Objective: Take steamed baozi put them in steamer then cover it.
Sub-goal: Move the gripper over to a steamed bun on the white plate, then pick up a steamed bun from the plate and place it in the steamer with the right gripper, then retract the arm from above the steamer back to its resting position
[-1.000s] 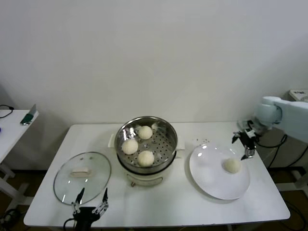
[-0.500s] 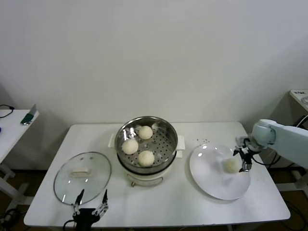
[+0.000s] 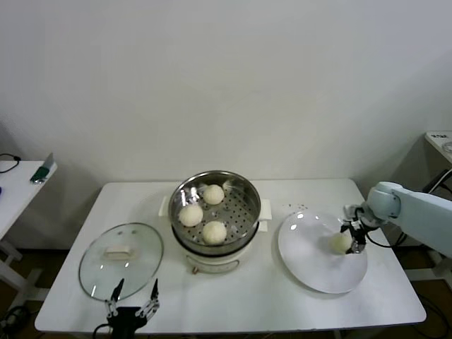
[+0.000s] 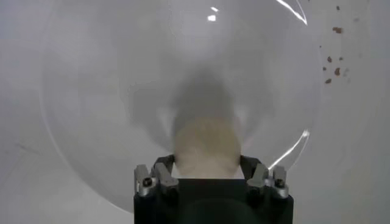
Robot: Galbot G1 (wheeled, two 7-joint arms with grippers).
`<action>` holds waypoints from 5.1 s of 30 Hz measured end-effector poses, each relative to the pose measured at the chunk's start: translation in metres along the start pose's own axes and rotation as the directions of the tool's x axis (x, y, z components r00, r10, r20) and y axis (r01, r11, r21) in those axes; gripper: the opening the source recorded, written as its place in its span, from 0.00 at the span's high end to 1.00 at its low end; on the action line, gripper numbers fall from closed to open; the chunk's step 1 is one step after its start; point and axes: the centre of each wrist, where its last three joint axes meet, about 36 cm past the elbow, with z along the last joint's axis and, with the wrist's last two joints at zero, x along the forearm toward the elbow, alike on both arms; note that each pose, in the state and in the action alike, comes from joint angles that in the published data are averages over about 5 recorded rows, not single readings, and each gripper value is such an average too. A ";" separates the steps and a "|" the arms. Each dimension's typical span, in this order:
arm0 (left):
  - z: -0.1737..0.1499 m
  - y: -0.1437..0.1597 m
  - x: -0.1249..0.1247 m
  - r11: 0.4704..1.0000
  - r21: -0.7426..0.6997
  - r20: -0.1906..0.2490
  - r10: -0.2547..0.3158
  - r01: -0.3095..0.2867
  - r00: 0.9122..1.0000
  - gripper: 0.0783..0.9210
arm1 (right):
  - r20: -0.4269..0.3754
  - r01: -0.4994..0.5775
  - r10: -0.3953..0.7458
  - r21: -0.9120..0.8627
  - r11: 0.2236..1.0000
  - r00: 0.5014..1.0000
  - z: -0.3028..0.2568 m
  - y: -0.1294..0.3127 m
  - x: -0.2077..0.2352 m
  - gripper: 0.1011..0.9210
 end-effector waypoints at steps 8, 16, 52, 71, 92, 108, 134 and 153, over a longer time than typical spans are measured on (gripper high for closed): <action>-0.001 -0.002 -0.001 1.000 -0.002 0.003 0.003 -0.003 1.000 0.12 | 0.051 -0.022 0.021 0.016 1.000 0.998 -0.024 -0.019 0.036 0.30; -0.002 -0.003 -0.003 1.000 -0.005 0.002 0.006 -0.006 1.000 0.12 | 0.159 -0.091 0.080 0.059 0.994 0.984 -0.084 -0.058 0.129 0.30; -0.009 0.005 -0.003 1.000 -0.007 0.015 -0.004 0.004 1.000 0.12 | 0.201 -0.099 0.033 0.331 0.938 0.979 -0.337 -0.040 0.132 0.30; -0.014 0.010 -0.006 1.000 -0.020 0.025 -0.012 0.012 1.000 0.12 | 0.226 -0.101 0.023 0.338 0.936 0.974 -0.331 -0.048 0.143 0.12; -0.034 0.032 -0.023 0.988 -0.153 0.128 0.032 -0.012 0.991 0.12 | 0.588 -0.350 0.492 -0.346 0.870 0.642 -0.174 -0.050 0.183 0.12; -0.027 0.041 -0.032 0.974 -0.226 0.137 0.021 0.010 0.990 0.12 | 0.448 -0.242 0.843 -0.819 0.521 0.298 -0.056 0.052 0.085 0.12; 0.013 0.077 -0.046 0.492 -0.828 0.230 -0.142 0.271 0.963 0.12 | 0.176 0.027 0.956 -0.984 0.175 0.234 -0.039 0.319 -0.140 0.12; 0.076 0.096 -0.112 0.033 -0.970 0.238 -0.112 0.242 0.965 0.12 | 0.087 0.051 0.974 -0.996 0.078 0.211 -0.059 0.369 -0.158 0.12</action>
